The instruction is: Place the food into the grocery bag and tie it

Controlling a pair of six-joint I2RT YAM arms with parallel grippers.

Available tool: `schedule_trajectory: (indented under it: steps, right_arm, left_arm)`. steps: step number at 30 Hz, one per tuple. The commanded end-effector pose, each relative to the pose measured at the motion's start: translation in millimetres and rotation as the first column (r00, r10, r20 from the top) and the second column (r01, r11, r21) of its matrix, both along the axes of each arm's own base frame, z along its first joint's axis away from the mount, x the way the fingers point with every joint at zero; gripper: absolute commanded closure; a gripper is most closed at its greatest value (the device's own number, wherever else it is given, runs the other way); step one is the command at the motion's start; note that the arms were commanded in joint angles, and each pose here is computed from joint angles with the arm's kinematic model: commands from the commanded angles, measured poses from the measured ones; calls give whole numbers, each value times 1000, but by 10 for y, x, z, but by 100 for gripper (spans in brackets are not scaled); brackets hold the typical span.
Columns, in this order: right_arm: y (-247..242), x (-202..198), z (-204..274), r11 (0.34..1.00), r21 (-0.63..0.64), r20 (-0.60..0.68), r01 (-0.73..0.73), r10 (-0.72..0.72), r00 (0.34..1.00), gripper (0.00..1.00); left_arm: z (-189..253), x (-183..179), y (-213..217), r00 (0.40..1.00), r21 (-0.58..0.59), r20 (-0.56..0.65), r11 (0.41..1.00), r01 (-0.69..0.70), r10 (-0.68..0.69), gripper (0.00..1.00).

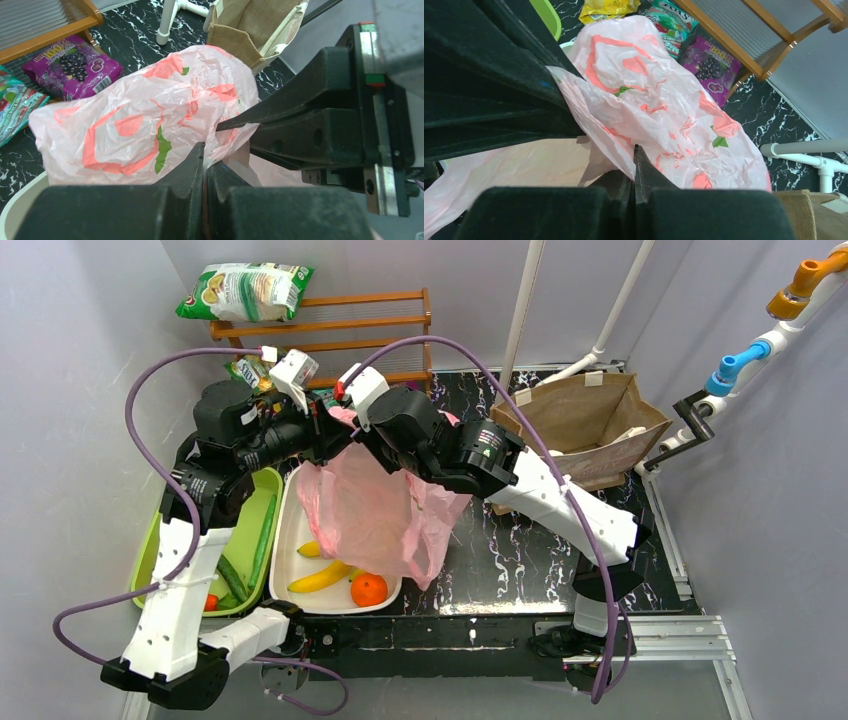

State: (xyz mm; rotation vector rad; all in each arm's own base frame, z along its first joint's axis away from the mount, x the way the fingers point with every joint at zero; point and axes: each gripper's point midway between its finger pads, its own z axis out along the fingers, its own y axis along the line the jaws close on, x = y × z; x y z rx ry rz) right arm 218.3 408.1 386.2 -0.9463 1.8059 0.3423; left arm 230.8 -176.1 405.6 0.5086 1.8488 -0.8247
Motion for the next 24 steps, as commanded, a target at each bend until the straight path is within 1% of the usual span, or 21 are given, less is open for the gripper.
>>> schedule_trajectory:
  steps: [1,2,5,7,8,10,12,13,14,15,17,20,22,24]
  right_arm:
    - [-205,33,245,998,40,50,48,-50,998,99]
    - [-262,15,256,998,33,50,49,-51,997,99]
    - [-489,-16,256,995,10,29,99,-99,995,99]
    - [-659,-80,247,992,-9,-14,125,-125,992,99]
    - [-727,-114,216,991,-21,-40,136,-137,990,99]
    - [-851,-172,145,985,-35,-100,168,-171,980,99]
    - [-965,-238,30,979,-49,-186,200,-205,961,99]
    - [-1010,-275,-35,975,-55,-239,213,-220,946,99]
    - [-1074,-277,-94,969,-55,-305,242,-247,920,99]
    - [-1127,-301,-160,964,-62,-372,258,-263,890,99]
    - [-1292,-242,-249,941,-95,-429,326,-334,839,99]
    - [-1513,-134,-385,905,-135,-529,404,-411,743,99]
    - [-1607,-82,-480,887,-162,-573,432,-441,691,99]
    - [-1633,-37,-548,884,-168,-595,436,-444,670,99]
  left_arm:
    - [113,-41,-28,998,-15,58,1000,27,-26,100]
    - [123,-8,-38,998,-16,62,1000,26,-25,100]
    - [136,80,-92,998,-29,57,999,36,-34,96]
    - [144,141,-143,998,-47,50,998,47,-45,90]
    - [154,163,-166,998,-58,45,997,51,-48,82]
    - [173,208,-199,998,-83,38,995,46,-43,60]
    - [178,257,-201,999,-98,38,995,29,-25,33]
    - [168,283,-195,999,-107,30,994,12,-9,14]
    - [156,302,-189,1000,-114,23,994,-1,4,2]
    - [141,313,-184,1000,-117,15,993,-12,14,2]
    - [93,347,-148,999,-118,-9,992,-53,52,2]
    - [-49,420,-22,984,-103,-78,980,-169,161,2]
    - [-187,424,82,961,-70,-148,966,-247,235,2]
    - [-400,351,201,918,-8,-249,947,-320,308,2]
